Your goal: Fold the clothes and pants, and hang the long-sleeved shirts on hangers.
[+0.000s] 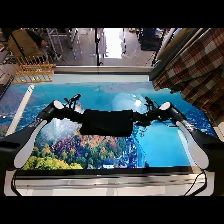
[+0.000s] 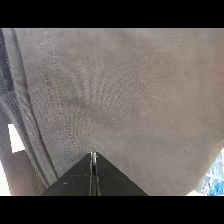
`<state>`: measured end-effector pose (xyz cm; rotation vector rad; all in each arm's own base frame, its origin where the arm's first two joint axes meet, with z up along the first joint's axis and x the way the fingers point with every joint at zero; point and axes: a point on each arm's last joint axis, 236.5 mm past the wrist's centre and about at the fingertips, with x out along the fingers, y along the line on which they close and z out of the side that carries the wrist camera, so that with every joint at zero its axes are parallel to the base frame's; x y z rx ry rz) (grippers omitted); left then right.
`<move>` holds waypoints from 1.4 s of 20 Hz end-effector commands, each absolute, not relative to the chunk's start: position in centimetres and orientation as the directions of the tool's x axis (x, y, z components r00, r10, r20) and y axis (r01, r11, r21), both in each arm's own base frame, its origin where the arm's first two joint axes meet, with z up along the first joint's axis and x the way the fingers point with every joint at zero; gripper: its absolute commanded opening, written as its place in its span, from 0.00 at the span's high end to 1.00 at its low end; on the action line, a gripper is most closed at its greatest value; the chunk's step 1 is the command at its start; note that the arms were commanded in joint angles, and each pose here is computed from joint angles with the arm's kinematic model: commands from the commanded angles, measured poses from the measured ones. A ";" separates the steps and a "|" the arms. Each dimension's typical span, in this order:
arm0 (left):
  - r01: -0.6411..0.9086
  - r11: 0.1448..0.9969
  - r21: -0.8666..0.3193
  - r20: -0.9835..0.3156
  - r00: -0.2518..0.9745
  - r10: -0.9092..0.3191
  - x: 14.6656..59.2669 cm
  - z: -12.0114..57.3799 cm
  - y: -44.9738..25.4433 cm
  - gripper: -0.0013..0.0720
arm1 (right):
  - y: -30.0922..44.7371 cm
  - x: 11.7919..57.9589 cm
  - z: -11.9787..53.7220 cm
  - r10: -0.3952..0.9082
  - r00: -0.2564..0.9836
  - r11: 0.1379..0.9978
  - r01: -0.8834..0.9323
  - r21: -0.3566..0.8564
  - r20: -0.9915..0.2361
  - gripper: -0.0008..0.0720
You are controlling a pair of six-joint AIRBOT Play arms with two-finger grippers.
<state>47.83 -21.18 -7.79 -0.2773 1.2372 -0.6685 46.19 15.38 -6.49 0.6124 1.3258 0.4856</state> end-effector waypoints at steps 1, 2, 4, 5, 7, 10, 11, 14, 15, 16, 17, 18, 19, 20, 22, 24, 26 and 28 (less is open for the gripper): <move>0.313 0.780 -0.541 -0.780 0.160 -0.605 47.8 -8.3 -21.2 0.97 | 16.6 47.5 -7.7 0.699 0.176 0.699 0.034 0.714 -0.693 0.02; 0.313 0.780 -0.541 -0.780 0.160 -0.605 47.8 -8.3 -21.2 0.97 | 17.0 47.8 -7.9 0.715 0.171 0.681 0.047 0.731 -0.678 0.04; 0.313 0.780 -0.542 -0.780 0.160 -0.605 47.8 -8.3 -21.2 0.97 | 17.5 47.9 -8.2 0.734 0.166 0.658 0.065 0.750 -0.659 0.30; 0.312 0.780 -0.542 -0.780 0.160 -0.605 47.7 -8.3 -21.2 0.97 | 17.7 47.8 -8.2 0.735 0.160 0.659 0.061 0.750 -0.659 0.46; 0.288 0.783 -0.551 -0.780 0.155 -0.606 47.6 -8.3 -21.2 0.97 | 18.7 47.1 -7.9 0.753 0.134 0.647 0.031 0.762 -0.644 0.89; 0.315 0.737 -0.598 -0.768 0.037 -0.639 45.4 -5.8 -21.1 0.97 | 17.8 46.3 -5.9 0.765 0.113 0.634 0.039 0.772 -0.634 0.97; 0.337 0.714 -0.613 -0.759 -0.002 -0.651 44.5 -3.8 -20.7 0.97 | 16.5 46.6 -4.3 0.757 0.143 0.638 0.045 0.769 -0.637 0.97; 0.412 0.703 -0.580 -0.741 0.092 -0.665 44.3 3.7 -19.2 0.97 | 10.0 47.8 1.5 0.688 0.313 0.659 0.108 0.745 -0.654 0.97; 0.438 0.704 -0.559 -0.732 0.139 -0.667 44.2 6.2 -18.7 0.97 | 7.2 47.7 3.8 0.655 0.384 0.660 0.130 0.740 -0.651 0.97; 0.464 0.704 -0.537 -0.721 0.181 -0.669 43.8 8.8 -18.4 0.97 | 4.3 47.4 5.7 0.615 0.454 0.656 0.160 0.738 -0.645 0.97; 0.487 0.702 -0.519 -0.711 0.209 -0.671 43.2 10.9 -18.2 0.97 | 1.2 46.9 7.7 0.559 0.526 0.661 0.182 0.728 -0.640 0.97; 0.511 0.696 -0.504 -0.704 0.224 -0.674 42.3 12.7 -18.2 0.97 | -2.0 46.2 9.2 0.493 0.591 0.663 0.220 0.715 -0.639 0.97; 0.533 0.689 -0.492 -0.699 0.230 -0.677 41.2 14.3 -18.2 0.97 | -5.5 45.0 10.3 0.416 0.648 0.663 0.265 0.700 -0.638 0.97; 0.552 0.681 -0.481 -0.697 0.231 -0.679 40.2 15.6 -18.2 0.97 | -8.7 43.7 10.9 0.347 0.684 0.656 0.312 0.687 -0.642 0.97; 0.580 0.665 -0.471 -0.698 0.216 -0.682 38.3 17.1 -18.2 0.97 | -15.0 40.1 10.9 0.204 0.725 0.615 0.428 0.662 -0.658 0.97; 0.598 0.652 -0.466 -0.704 0.195 -0.682 36.7 18.0 -18.2 0.97 | -20.4 35.7 9.6 0.077 0.727 0.547 0.541 0.639 -0.682 0.97; 0.606 0.648 -0.461 -0.704 0.195 -0.683 36.2 18.5 -18.2 0.97 | -23.9 30.9 6.6 0.004 0.687 0.473 0.639 0.607 -0.726 0.97; 0.608 0.647 -0.460 -0.703 0.195 -0.684 36.1 18.6 -18.3 0.97 | -25.9 26.3 2.6 -0.026 0.622 0.417 0.719 0.557 -0.783 0.97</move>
